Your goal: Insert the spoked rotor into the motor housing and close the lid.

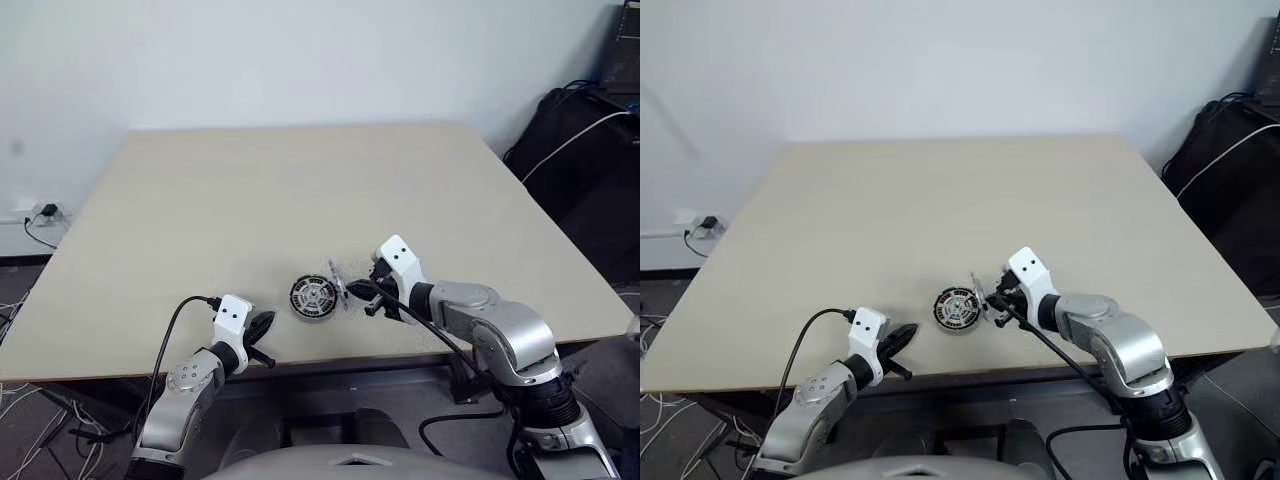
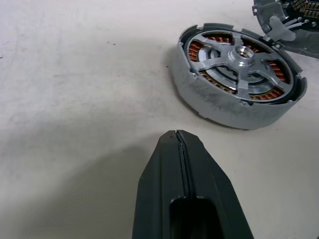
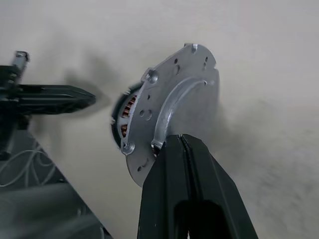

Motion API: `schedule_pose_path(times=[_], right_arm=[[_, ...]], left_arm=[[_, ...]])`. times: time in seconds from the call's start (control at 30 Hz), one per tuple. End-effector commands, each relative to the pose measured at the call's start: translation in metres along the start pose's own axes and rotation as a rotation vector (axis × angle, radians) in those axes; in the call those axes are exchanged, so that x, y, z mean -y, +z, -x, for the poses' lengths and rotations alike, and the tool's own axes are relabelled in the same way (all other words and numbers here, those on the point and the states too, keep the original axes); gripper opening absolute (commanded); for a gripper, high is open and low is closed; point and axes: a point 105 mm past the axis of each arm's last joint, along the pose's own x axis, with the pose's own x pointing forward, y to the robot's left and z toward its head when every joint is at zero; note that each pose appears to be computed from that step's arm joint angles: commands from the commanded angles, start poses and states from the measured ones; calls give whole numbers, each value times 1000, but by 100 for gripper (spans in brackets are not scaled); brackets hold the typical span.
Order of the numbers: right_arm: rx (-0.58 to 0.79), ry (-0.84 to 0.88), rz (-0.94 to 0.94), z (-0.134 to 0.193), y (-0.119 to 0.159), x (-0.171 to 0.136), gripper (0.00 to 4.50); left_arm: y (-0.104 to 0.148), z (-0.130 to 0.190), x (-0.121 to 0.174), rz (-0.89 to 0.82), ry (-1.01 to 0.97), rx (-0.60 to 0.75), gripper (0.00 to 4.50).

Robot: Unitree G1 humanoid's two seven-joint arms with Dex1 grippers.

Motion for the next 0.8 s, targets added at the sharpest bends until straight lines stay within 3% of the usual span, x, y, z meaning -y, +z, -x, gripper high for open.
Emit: schedule_pose_path(times=[0.03,0.4,0.6,0.8], right_arm=[[53,18,11,-2,14,-1,4],[23,120,-48,-40,6,-22,4],[-29,56,-59,-64,-6,-15,4],[237,-62,108,-55,30,-2,4]], left_arm=[[12,0,-1,-23,-3,44,0],[14,2,-6,-27,10,50,0],[14,3,-6,-30,12,50,0],[14,5,-7,-31,20,48,0]])
